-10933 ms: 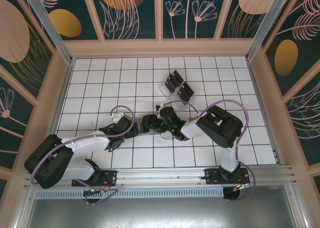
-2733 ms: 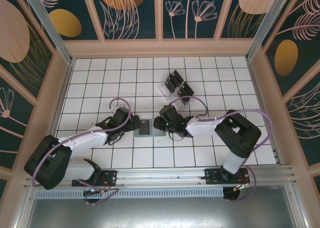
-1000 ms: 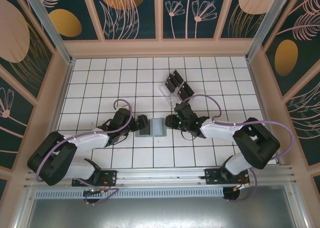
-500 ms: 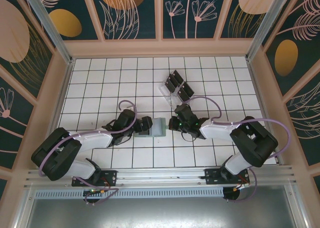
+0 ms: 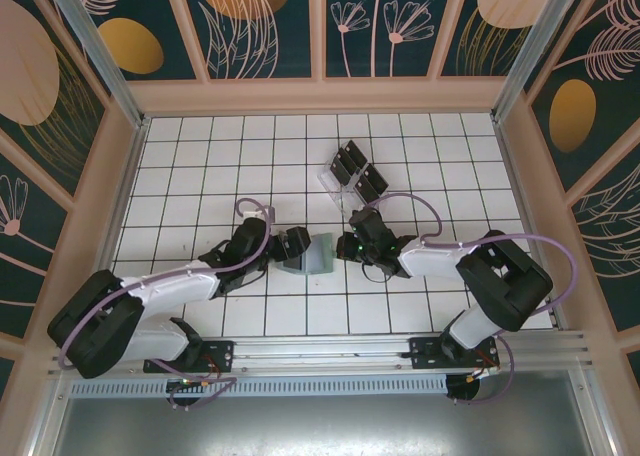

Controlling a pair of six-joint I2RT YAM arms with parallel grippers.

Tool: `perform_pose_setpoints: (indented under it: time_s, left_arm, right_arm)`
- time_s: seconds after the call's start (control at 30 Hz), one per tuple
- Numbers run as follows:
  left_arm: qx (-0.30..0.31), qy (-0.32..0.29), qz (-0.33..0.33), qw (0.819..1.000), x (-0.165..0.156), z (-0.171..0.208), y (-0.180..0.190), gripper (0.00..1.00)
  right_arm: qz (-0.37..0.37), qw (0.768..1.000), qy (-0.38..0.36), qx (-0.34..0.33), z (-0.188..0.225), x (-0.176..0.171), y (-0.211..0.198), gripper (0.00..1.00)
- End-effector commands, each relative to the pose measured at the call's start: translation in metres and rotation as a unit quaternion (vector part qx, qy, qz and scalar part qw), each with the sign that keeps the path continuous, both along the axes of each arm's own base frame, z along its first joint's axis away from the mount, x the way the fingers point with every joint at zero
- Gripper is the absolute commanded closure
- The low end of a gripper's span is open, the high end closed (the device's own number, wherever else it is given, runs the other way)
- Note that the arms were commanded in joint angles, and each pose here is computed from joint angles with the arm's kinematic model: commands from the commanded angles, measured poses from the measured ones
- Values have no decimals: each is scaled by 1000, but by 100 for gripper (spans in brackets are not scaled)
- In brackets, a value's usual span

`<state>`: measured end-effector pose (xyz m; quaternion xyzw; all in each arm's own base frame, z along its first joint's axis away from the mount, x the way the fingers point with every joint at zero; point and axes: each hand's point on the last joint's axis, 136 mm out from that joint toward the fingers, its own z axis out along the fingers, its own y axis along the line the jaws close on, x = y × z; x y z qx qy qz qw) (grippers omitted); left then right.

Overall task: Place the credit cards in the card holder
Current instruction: Close the card holder at the center of the table.

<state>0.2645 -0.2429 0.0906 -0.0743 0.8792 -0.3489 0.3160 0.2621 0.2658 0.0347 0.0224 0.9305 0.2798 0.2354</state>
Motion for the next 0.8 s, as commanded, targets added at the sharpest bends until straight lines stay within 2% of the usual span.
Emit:
perform_pose_setpoints:
  time_s: [0.0, 0.23, 0.33, 0.4, 0.6, 0.77]
  left_arm:
    - [-71, -30, -17, 997, 3, 39, -27, 2]
    - [-85, -25, -63, 994, -3, 37, -70, 2]
    - [-80, -18, -70, 994, -6, 27, -79, 1]
    - [-73, -12, -67, 995, -6, 19, -79, 1]
    - [-61, 7, -60, 996, -9, -8, -76, 2]
    - [-47, 22, -54, 997, -12, -27, -71, 1]
  right_arm:
    - [-1, 1000, 9, 2, -8, -3, -2, 100]
    - [-5, 1000, 0, 3, 2, 3, -3, 98]
    - [-15, 1000, -12, 3, 15, 5, -11, 76]
    - [-23, 1000, -19, 1, 23, 4, -19, 70]
    - [-54, 998, -30, -1, 38, -5, -48, 68]
    - [-64, 997, -37, 19, 51, -12, -54, 68]
